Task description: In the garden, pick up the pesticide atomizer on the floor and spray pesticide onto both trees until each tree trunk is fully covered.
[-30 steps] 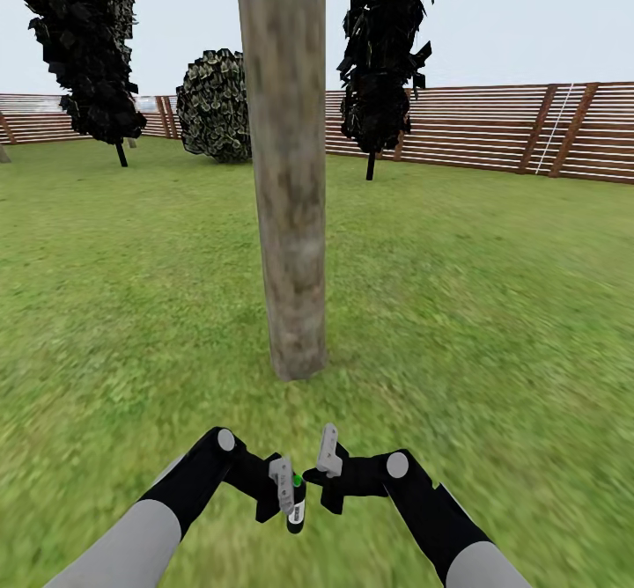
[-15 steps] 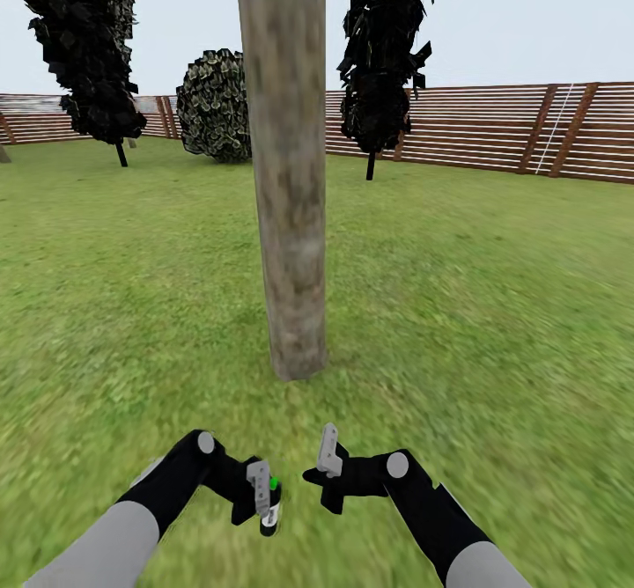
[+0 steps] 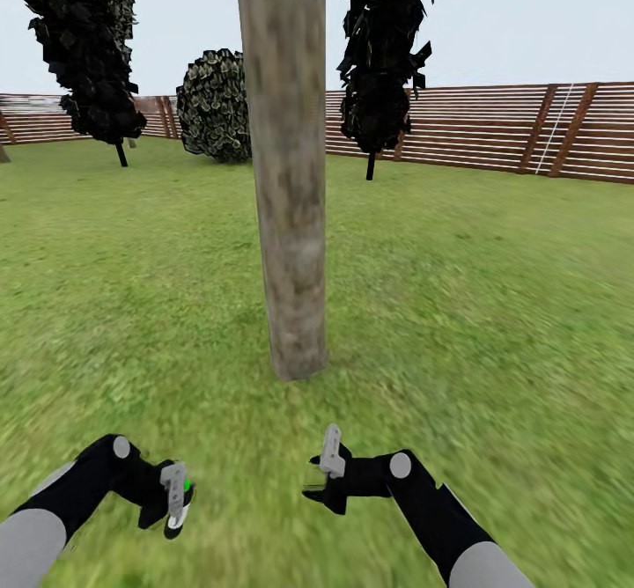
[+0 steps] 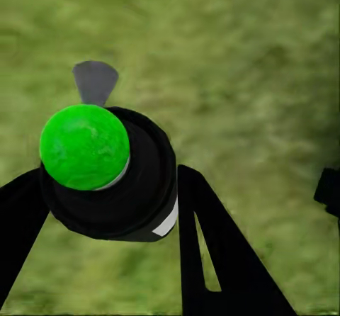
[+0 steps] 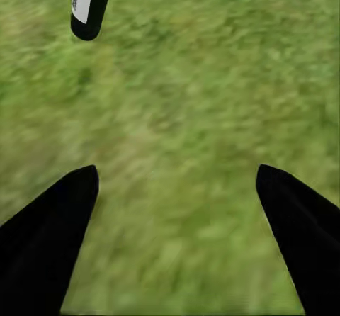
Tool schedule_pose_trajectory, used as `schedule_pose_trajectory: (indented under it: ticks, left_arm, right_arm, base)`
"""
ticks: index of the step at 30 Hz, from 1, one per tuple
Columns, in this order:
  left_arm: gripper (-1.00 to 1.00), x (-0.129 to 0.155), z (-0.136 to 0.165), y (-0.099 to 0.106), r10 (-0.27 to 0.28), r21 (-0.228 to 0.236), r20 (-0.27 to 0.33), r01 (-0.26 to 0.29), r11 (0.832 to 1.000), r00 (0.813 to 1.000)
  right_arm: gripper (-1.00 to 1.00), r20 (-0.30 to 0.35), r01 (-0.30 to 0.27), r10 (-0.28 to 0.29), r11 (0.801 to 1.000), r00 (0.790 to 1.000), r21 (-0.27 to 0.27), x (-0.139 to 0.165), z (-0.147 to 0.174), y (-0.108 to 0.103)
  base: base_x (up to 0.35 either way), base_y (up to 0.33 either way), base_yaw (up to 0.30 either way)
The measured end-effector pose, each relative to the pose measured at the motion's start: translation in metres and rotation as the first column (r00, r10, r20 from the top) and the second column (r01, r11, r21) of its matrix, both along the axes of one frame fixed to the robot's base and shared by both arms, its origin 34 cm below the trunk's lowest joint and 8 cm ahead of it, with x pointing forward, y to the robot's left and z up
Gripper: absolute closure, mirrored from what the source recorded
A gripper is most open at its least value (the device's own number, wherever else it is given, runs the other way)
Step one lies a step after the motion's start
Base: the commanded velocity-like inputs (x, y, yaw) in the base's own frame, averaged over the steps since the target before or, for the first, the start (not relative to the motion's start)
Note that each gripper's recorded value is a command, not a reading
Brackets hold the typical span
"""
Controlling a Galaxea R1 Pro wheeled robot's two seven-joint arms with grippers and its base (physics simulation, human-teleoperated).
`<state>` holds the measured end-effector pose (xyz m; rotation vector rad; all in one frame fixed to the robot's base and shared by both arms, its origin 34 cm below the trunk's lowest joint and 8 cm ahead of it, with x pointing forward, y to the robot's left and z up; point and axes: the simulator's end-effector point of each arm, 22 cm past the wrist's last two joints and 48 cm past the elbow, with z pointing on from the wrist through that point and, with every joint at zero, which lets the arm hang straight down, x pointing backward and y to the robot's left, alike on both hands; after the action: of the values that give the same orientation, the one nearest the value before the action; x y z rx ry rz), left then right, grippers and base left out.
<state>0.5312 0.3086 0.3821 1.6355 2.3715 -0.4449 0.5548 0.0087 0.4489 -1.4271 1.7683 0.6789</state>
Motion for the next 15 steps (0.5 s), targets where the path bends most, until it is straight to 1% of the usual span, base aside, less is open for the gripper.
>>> schedule_pose_trajectory:
  ticks: [2, 3, 4, 5, 6, 7, 8, 9, 10, 11, 12, 13, 14, 15]
  left_arm:
    - [1.00, 0.011, 0.004, 0.009, 0.056, -0.013, 0.034, -0.056, 0.998, 0.998]
    - [1.00, 0.042, 0.006, 0.018, 0.245, -0.074, 0.130, -0.237, 0.969, 0.961]
    - [1.00, 0.048, 0.004, 0.018, 0.296, -0.093, 0.151, -0.285, 0.954, 0.943]
    - [1.00, 0.057, 0.001, 0.022, 0.380, -0.121, 0.176, -0.363, 0.924, 0.908]
    - [1.00, 0.066, -0.008, 0.036, 0.526, -0.161, 0.199, -0.502, 0.850, 0.827]
    - [1.00, 0.070, -0.010, 0.042, 0.594, -0.186, 0.208, -0.565, 0.804, 0.777]
    - [1.00, 0.075, -0.011, 0.050, 0.653, -0.210, 0.217, -0.619, 0.757, 0.725]
    - [1.00, 0.084, -0.011, 0.061, 0.735, -0.259, 0.241, -0.688, 0.678, 0.633]
    - [1.00, 0.087, -0.010, 0.065, 0.757, -0.274, 0.250, -0.706, 0.653, 0.603]
    - [1.00, 0.091, -0.009, 0.072, 0.790, -0.301, 0.266, -0.731, 0.612, 0.552]
    - [1.00, 0.096, -0.006, 0.080, 0.816, -0.326, 0.289, -0.750, 0.575, 0.500]
    - [1.00, 0.101, -0.004, 0.088, 0.835, -0.346, 0.311, -0.765, 0.544, 0.453]
    - [1.00, 0.105, -0.002, 0.093, 0.854, -0.365, 0.335, -0.781, 0.507, 0.398]
    - [1.00, 0.106, -0.002, 0.094, 0.859, -0.369, 0.341, -0.786, 0.496, 0.382]
  right_arm:
    - [-1.00, 0.000, 0.003, -0.003, 1.000, 1.000, -0.003, 0.001, -0.001, -0.003]
    - [-1.00, 0.013, 0.034, -0.034, 0.999, 0.999, -0.025, 0.008, -0.006, -0.019]
    - [-1.00, 0.025, 0.058, -0.057, 0.997, 0.998, -0.043, 0.013, -0.010, -0.031]
    - [-1.00, 0.051, 0.118, -0.114, 0.990, 0.992, -0.077, 0.025, -0.019, -0.057]
    - [-1.00, 0.086, 0.240, -0.230, 0.963, 0.969, -0.126, 0.041, -0.038, -0.097]
    - [-1.00, 0.093, 0.304, -0.292, 0.941, 0.952, -0.147, 0.046, -0.049, -0.117]
    - [-1.00, 0.094, 0.366, -0.355, 0.916, 0.930, -0.166, 0.047, -0.061, -0.135]
    - [-1.00, 0.098, 0.473, -0.463, 0.861, 0.881, -0.189, 0.048, -0.081, -0.166]
    - [-1.00, 0.098, 0.505, -0.496, 0.841, 0.863, -0.193, 0.047, -0.086, -0.175]
    - [-1.00, 0.103, 0.555, -0.546, 0.809, 0.832, -0.195, 0.046, -0.094, -0.190]
    - [-1.00, 0.108, 0.601, -0.592, 0.778, 0.799, -0.186, 0.044, -0.100, -0.203]
    - [-1.00, 0.113, 0.641, -0.631, 0.749, 0.768, -0.171, 0.042, -0.105, -0.213]
    - [-1.00, 0.125, 0.694, -0.683, 0.704, 0.720, -0.150, 0.040, -0.108, -0.227]
    - [-1.00, 0.132, 0.718, -0.705, 0.682, 0.696, -0.142, 0.041, -0.109, -0.234]
  base:
    - [0.000, 0.000, 0.000]
    - [0.000, 0.000, 0.000]
    - [0.000, 0.000, 0.000]
    - [0.000, 0.000, 0.000]
    - [0.000, 0.000, 0.000]
    - [0.000, 0.000, 0.000]
    - [0.000, 0.000, 0.000]
    - [0.000, 0.000, 0.000]
    - [0.000, 0.000, 0.000]
    - [0.000, 0.000, 0.000]
    - [0.000, 0.000, 0.000]
    - [0.000, 0.000, 0.000]
    - [0.000, 0.000, 0.000]
    - [0.000, 0.000, 0.000]
